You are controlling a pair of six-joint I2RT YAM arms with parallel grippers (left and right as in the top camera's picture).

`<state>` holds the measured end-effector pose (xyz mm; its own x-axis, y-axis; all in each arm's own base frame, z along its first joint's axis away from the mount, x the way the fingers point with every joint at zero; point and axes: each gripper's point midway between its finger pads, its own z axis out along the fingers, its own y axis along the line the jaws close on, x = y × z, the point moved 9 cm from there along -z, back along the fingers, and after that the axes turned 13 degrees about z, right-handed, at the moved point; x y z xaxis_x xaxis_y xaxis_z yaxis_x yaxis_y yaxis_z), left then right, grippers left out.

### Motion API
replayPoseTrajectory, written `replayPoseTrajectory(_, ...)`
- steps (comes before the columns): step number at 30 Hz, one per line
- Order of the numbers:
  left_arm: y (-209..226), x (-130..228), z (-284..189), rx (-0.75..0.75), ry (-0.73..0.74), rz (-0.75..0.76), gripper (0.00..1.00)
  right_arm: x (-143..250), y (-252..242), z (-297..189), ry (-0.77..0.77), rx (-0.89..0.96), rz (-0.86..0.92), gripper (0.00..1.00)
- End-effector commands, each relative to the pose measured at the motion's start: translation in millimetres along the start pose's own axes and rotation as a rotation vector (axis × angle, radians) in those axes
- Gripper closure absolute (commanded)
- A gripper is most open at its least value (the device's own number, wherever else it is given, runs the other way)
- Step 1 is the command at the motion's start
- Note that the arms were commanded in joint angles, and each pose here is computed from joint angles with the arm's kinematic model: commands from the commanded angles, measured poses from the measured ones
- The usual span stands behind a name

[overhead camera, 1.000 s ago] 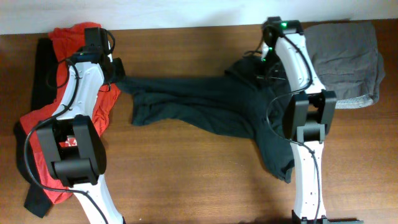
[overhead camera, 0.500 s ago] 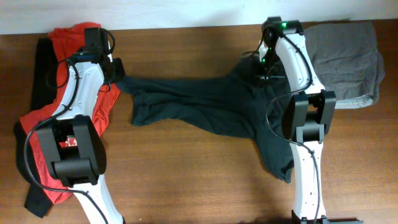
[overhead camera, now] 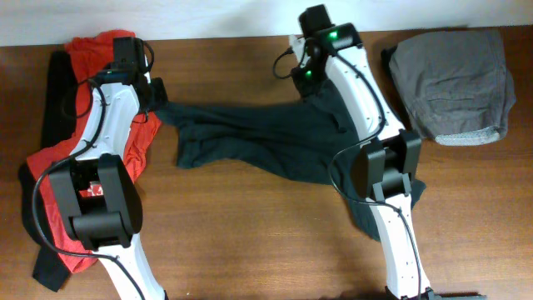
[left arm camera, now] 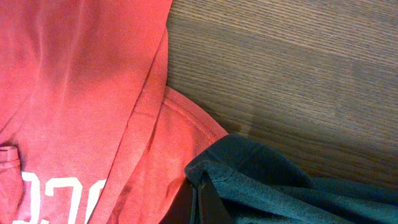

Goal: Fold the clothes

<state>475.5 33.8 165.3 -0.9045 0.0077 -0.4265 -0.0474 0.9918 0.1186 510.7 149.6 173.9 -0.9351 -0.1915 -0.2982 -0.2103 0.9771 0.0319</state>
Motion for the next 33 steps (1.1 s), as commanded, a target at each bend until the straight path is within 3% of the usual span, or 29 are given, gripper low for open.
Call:
replayPoseTrajectory(1,4.1,-1.4,0.5,-0.010,-0.001,0.013,0.99,1.4,-8.0,15.8,0.015,0.086,-0.014,0.54)
replayPoseTrajectory(8,4.1,-1.5,0.5,-0.010,-0.001,0.013,0.99,8.1,-10.2,51.2,0.066,0.102,-0.016,0.44)
replayPoseTrajectory(19,4.1,-1.5,0.5,-0.010,-0.001,0.013,0.99,6.5,-11.2,76.6,0.050,0.108,-0.011,0.44)
replayPoseTrajectory(33,4.1,-1.4,0.5,-0.010,-0.001,0.013,0.99,7.2,-29.4,88.3,0.041,0.241,0.071,0.80)
